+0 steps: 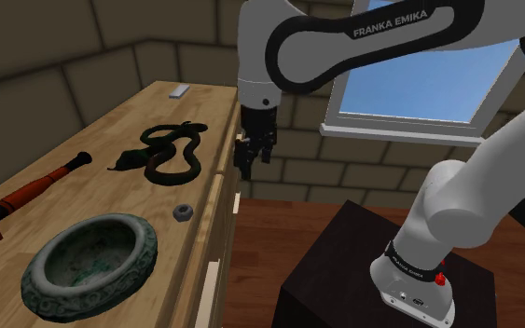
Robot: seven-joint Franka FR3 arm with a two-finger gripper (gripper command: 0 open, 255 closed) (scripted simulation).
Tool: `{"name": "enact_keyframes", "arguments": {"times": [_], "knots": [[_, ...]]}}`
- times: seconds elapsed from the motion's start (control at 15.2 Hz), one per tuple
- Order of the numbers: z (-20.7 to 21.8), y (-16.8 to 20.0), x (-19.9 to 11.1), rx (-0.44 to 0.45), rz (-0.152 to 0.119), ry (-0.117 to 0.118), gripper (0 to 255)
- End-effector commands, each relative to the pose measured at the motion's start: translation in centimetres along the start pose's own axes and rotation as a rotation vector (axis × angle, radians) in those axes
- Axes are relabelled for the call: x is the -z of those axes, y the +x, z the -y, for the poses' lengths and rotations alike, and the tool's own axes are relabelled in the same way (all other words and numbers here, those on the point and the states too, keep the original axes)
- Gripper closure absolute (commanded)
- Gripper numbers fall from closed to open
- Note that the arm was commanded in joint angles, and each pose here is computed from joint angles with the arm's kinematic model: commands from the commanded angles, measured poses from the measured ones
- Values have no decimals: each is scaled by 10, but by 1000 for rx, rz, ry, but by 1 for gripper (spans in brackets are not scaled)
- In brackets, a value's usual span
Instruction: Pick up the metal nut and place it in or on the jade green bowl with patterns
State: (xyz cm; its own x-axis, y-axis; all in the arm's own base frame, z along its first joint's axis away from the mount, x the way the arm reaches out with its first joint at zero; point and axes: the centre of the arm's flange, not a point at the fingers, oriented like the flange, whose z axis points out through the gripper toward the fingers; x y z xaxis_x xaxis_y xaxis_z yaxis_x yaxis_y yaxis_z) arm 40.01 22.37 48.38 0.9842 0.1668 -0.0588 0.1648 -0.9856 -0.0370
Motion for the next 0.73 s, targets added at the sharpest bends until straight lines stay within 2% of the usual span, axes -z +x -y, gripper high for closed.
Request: {"name": "enact_keyframes", "arguments": {"times": [0.0,0.66], "knots": [[23,16,-9,3,-9,-3,0],[124,89,-49,23,-52,-27,0]]}}
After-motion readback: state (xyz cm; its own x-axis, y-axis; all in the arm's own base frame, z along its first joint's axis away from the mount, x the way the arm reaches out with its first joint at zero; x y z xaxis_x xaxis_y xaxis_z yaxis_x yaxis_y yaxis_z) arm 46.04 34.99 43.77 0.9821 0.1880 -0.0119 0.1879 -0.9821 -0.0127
